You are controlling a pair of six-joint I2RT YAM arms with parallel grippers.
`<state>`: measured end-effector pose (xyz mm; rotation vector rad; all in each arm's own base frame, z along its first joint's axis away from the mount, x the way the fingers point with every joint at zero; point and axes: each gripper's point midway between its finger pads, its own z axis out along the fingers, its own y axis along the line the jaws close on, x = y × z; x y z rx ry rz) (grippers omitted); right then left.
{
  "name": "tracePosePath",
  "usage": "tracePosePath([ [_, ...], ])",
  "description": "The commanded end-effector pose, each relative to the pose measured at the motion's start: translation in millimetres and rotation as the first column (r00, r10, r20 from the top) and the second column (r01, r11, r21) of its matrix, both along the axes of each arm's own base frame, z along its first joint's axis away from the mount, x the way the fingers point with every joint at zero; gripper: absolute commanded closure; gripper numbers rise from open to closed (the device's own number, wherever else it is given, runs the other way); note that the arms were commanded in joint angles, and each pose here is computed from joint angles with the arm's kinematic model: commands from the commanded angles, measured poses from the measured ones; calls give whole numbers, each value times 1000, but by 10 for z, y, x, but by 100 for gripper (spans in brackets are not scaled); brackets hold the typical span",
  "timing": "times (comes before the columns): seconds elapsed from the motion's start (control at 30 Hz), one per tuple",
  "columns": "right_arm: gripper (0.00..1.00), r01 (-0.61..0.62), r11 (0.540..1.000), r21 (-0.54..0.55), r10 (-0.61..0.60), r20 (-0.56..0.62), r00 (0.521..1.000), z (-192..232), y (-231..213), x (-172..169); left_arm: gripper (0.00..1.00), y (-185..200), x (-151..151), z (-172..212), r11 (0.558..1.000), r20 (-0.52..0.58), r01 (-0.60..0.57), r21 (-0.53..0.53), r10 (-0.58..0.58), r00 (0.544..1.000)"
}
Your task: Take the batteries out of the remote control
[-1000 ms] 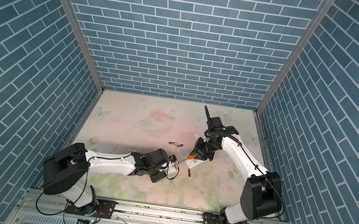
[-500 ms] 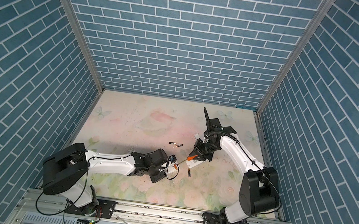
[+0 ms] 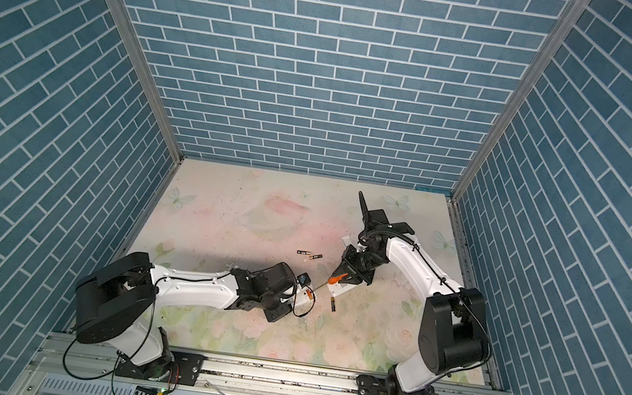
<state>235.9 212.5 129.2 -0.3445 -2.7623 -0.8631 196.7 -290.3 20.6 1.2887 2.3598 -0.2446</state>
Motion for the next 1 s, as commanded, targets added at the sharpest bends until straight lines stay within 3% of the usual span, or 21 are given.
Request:
tracePosePath([
  [0.0,100,-29,1000,2,29,-52,998,-74,-12,-93,84,67,-85,-106,1000,-25,9,28,-8,1000],
  [0.57,100,-109,991,-76,104,-73,992,-247,-185,-25,84,38,-99,-154,999,-41,19,31,-18,999],
  [0.97,100,-17,999,40,21,-122,992,-237,-189,67,85,32,-98,-149,1000,-38,17,25,-16,999],
])
